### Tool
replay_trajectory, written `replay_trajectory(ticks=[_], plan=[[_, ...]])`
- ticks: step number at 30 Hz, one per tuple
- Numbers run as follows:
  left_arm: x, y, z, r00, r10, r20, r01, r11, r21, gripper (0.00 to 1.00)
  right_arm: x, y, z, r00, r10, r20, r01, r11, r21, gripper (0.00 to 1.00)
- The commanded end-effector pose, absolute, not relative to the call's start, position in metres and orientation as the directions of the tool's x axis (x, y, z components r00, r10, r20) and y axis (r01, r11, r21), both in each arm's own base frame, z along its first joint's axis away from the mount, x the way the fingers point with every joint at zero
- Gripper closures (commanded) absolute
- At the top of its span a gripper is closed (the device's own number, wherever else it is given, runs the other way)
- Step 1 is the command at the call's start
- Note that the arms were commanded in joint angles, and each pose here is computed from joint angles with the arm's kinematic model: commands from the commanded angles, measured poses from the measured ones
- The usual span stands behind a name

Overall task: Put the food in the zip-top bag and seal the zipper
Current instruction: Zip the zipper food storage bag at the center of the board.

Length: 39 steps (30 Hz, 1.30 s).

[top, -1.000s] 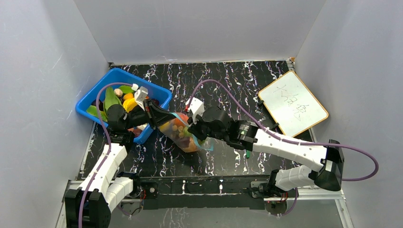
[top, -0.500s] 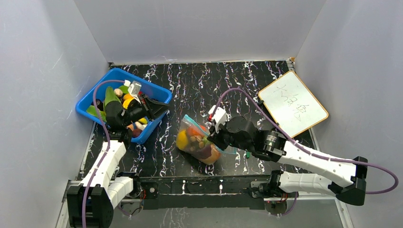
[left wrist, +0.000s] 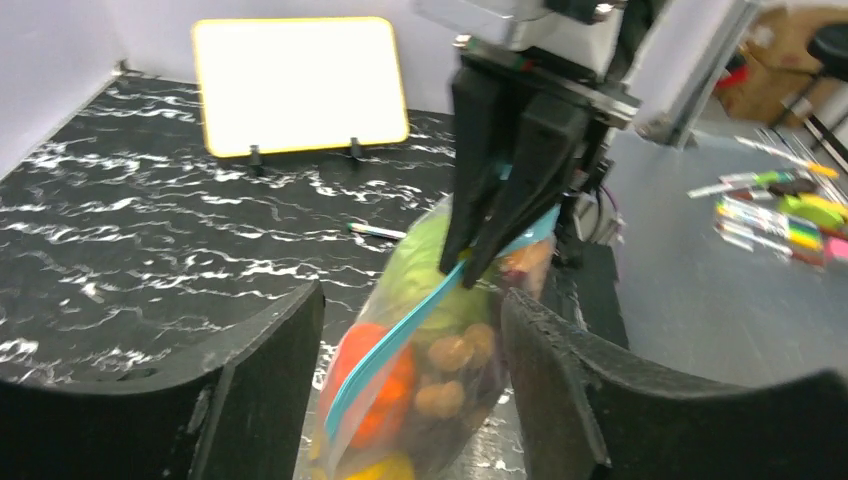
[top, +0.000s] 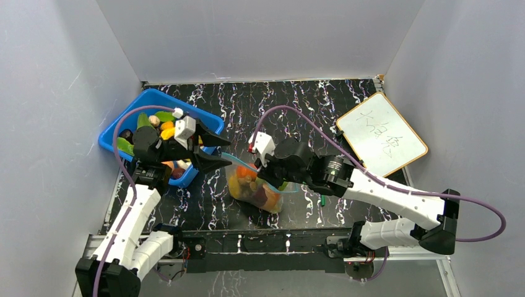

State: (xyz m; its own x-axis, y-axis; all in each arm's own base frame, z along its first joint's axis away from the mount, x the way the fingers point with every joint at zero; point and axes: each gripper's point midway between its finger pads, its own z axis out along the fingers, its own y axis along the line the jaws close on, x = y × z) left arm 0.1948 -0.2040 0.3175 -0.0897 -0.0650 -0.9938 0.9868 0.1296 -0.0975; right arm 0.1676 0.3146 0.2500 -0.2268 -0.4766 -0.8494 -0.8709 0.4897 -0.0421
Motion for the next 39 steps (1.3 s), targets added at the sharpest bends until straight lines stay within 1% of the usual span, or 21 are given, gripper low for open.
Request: replay_trajectory(ticks=[1,5,6,10,13,17,19,20,21,22,23,25,26,31,35,39], plan=[[0.166,-0.220,0.311,0.003,0.019,-1.000,1.000,-0.028,0.002,0.34,0.171,0.342,0.310,-0.082,-0.363,-0.928,-0.906,0.414,-0.082,1.00],[0.160,-0.232,0.294,-0.021,0.074,-0.997,0.996,-0.088,-0.028,0.34,0.172,0.354,0.315,-0.058,-0.366,-0.929,-0.920,0.381,-0.093,1.00],[0.161,-0.234,0.289,-0.043,0.092,-0.995,0.995,-0.084,-0.051,0.35,0.172,0.356,0.317,-0.052,-0.362,-0.931,-0.923,0.373,-0.093,1.00],[0.166,-0.240,0.274,-0.048,0.125,-0.991,0.996,-0.066,-0.057,0.39,0.166,0.361,0.323,-0.020,-0.336,-0.942,-0.939,0.329,-0.098,1.00],[0.169,-0.246,0.270,-0.046,0.130,-0.990,0.995,-0.081,-0.057,0.43,0.163,0.362,0.327,-0.001,-0.316,-0.949,-0.945,0.310,-0.102,1.00],[0.169,-0.252,0.257,-0.063,0.161,-0.985,0.992,-0.102,-0.080,0.51,0.163,0.363,0.331,0.006,-0.308,-0.951,-0.945,0.309,-0.106,1.00],[0.166,-0.252,0.251,-0.073,0.178,-0.981,0.988,-0.119,-0.095,0.59,0.163,0.362,0.330,0.007,-0.307,-0.952,-0.945,0.310,-0.107,1.00],[0.164,-0.252,0.248,-0.081,0.192,-0.978,0.986,-0.125,-0.106,0.65,0.163,0.362,0.330,0.007,-0.304,-0.953,-0.944,0.312,-0.107,1.00],[0.163,-0.250,0.244,-0.083,0.203,-0.976,0.985,-0.130,-0.111,0.77,0.163,0.361,0.329,0.005,-0.301,-0.954,-0.944,0.313,-0.103,1.00],[0.163,-0.249,0.242,-0.068,0.215,-0.974,0.986,-0.132,-0.098,0.96,0.162,0.361,0.327,0.001,-0.301,-0.954,-0.944,0.314,-0.100,1.00],[0.167,-0.248,0.237,-0.073,0.239,-0.968,0.990,-0.102,-0.100,1.00,0.162,0.360,0.325,-0.002,-0.301,-0.954,-0.944,0.314,-0.097,1.00],[0.177,-0.246,0.234,-0.111,0.257,-0.960,0.993,-0.018,-0.120,1.00,0.160,0.358,0.321,-0.009,-0.301,-0.953,-0.945,0.315,-0.090,1.00],[0.178,-0.245,0.236,-0.113,0.252,-0.961,0.993,0.000,-0.116,1.00,0.159,0.354,0.318,-0.018,-0.303,-0.953,-0.943,0.323,-0.085,1.00],[0.198,-0.231,0.246,-0.151,0.162,-0.975,0.982,0.134,-0.130,1.00,0.161,0.320,0.294,-0.064,-0.326,-0.943,-0.907,0.414,-0.082,1.00],[0.211,-0.215,0.243,-0.190,0.133,-0.973,0.968,0.193,-0.162,1.00,0.159,0.295,0.284,-0.094,-0.332,-0.939,-0.886,0.457,-0.073,1.00],[0.216,-0.215,0.244,-0.189,0.124,-0.974,0.965,0.209,-0.161,1.00,0.154,0.284,0.269,-0.125,-0.359,-0.925,-0.883,0.465,-0.061,1.00]])
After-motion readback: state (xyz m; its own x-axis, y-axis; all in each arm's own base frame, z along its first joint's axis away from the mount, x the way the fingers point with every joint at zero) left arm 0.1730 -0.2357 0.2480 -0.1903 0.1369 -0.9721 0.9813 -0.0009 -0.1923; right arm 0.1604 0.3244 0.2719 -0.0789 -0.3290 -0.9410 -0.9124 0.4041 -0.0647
